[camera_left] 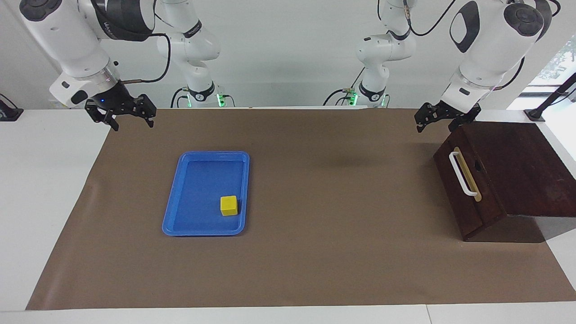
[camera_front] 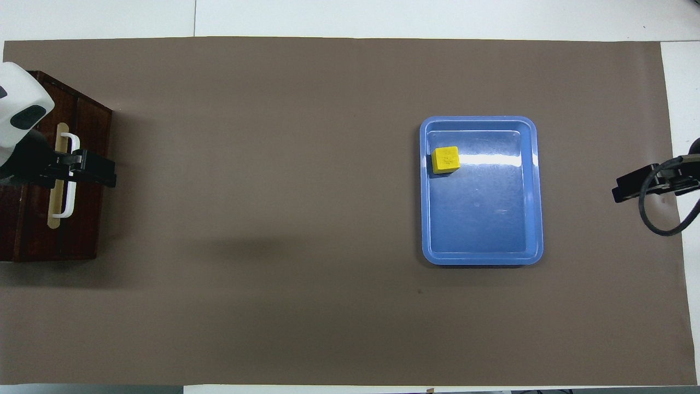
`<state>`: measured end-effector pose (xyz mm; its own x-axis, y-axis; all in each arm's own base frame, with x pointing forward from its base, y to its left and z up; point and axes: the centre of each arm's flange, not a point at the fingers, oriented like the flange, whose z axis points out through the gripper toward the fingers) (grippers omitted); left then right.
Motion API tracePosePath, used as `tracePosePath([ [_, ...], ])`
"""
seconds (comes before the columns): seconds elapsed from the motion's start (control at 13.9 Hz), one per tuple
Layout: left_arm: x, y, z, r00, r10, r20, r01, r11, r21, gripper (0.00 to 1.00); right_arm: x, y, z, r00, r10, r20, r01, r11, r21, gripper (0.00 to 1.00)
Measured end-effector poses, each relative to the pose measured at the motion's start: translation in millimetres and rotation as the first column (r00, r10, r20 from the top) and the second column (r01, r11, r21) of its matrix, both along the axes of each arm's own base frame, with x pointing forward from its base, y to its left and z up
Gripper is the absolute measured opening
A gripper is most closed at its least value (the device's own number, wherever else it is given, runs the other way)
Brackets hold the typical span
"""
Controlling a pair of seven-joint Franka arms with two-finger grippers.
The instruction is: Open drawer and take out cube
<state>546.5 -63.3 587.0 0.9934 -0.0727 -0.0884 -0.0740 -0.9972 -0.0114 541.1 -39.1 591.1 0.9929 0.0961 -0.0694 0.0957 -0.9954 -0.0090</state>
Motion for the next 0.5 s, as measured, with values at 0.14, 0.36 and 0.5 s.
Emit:
tracePosePath([
  [0.14, 0.0, 0.0, 0.0, 1.0, 0.0, 0.0, 0.0, 1.0, 0.0, 1.0, 0.2, 1.4, -0.1, 1.0, 0.009, -0.001, -0.009, 1.0, -0.023, 1.0],
  [0.36, 0.0, 0.0, 0.0, 1.0, 0.0, 0.0, 0.0, 1.0, 0.0, 1.0, 0.1, 4.8, -1.8, 1.0, 0.016, -0.006, -0.016, 1.0, -0.026, 1.0],
  [0.5, 0.0, 0.0, 0.0, 1.0, 0.0, 0.0, 0.0, 1.0, 0.0, 1.0, 0.0, 4.7, -2.2, 1.0, 0.016, -0.007, -0.016, 1.0, -0.027, 1.0],
])
